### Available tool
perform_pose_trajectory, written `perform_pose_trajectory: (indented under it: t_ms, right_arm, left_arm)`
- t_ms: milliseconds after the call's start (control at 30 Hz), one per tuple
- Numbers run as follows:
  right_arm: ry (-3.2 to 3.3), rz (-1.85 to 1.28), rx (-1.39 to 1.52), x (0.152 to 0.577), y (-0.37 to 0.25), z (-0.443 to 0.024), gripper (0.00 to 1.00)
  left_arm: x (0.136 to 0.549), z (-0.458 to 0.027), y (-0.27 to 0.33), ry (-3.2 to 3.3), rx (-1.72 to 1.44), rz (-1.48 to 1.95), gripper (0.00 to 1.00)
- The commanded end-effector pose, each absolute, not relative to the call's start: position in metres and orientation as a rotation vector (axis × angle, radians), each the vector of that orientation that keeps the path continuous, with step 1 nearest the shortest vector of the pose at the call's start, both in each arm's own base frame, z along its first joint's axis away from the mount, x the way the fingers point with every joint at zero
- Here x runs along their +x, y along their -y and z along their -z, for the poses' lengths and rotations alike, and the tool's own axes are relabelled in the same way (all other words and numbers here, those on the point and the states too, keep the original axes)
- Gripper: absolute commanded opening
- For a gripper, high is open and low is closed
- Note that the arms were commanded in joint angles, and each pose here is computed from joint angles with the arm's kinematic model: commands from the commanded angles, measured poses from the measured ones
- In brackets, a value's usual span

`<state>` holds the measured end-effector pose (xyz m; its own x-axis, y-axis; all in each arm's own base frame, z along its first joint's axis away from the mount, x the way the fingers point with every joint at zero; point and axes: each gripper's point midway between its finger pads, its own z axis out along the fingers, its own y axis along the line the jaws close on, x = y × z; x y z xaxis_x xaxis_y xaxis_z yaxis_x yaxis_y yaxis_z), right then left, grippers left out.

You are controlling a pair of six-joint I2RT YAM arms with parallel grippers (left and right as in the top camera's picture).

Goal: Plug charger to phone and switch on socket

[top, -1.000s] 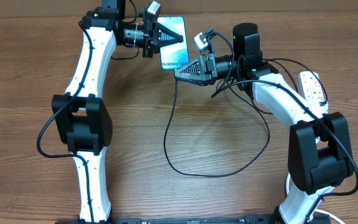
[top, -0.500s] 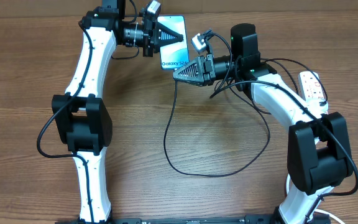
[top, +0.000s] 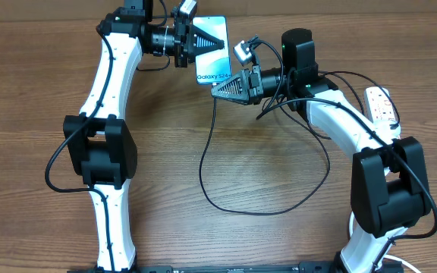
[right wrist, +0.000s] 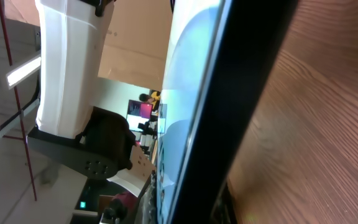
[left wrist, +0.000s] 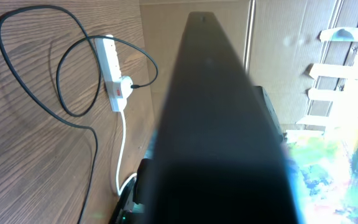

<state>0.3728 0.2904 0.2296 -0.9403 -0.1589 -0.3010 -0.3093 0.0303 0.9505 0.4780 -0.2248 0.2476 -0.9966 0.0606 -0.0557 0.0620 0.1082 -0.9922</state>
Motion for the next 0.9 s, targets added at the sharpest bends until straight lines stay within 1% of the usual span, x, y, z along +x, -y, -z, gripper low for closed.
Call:
perform_pose_trajectory:
  t_ms: [0, 300, 533, 867]
  right_arm:
    - [-2.142, -2.021, -0.520, 0.374, -0.291, -0.237, 0.04]
    - [-2.138, -2.035, -0.466, 0.381, -0.291, -0.248, 0.04]
    - [-2.125, -2.040, -0.429, 0.388, -0.286, -0.255, 0.04]
    - [-2.143, -1.958, -0.240, 0.412, -0.286, -0.251, 0.04]
  left_arm:
    - [0.472, -0.266, 0.225, -2.292, 0.167, 2.147, 0.04]
    - [0.472, -0.266, 0.226, -2.284, 0.181, 2.145, 0.04]
    - [0.461, -0.267, 0.230, -2.267, 0.221, 2.173, 0.04]
    - [0.455, -0.265, 0.236, -2.280, 0.233, 2.178, 0.04]
